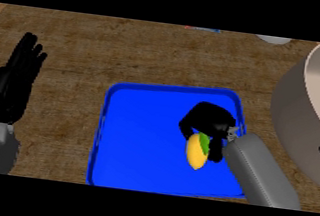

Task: Pick the lemon from the tray and place it in the pot

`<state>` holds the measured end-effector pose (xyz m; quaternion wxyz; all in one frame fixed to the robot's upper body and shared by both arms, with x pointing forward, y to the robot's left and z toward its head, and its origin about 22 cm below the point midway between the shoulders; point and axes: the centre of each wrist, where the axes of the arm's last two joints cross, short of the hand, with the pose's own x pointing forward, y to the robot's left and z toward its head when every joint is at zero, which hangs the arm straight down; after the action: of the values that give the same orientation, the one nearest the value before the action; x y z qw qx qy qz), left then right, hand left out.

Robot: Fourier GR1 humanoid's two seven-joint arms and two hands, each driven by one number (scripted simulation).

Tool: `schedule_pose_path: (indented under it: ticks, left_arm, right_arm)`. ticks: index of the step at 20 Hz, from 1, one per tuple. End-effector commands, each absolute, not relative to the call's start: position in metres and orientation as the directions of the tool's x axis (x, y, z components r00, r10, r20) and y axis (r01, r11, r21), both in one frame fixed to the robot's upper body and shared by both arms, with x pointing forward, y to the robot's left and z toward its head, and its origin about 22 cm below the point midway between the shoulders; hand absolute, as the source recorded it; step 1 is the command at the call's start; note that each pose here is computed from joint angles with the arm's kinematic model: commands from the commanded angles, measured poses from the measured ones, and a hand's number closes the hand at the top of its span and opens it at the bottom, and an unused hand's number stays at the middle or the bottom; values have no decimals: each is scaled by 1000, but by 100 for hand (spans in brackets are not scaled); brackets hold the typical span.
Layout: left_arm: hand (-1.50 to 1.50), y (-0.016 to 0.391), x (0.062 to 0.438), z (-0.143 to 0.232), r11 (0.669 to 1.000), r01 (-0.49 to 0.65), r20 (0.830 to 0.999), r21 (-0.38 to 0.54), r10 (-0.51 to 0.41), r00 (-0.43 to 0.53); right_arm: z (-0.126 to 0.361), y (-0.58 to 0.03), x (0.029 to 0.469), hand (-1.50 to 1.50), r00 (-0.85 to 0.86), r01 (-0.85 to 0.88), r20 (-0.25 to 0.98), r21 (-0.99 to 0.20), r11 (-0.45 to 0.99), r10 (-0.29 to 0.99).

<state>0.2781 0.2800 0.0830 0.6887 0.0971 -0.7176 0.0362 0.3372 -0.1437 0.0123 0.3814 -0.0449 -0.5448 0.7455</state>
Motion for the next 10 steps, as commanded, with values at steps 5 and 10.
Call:
schedule_pose_path:
  ticks: [5, 10]
  left_arm:
    - [0, 289, 273, 77, 968, -241, 997, 75, -80, -11]
    - [0, 285, 278, 80, 976, -204, 996, 82, -85, -3]
  right_arm:
    - [0, -159, 334, 150, 5, -436, 390, -828, 353, 921]
    - [66, -137, 337, 150, 119, -131, 482, -859, 495, 868]
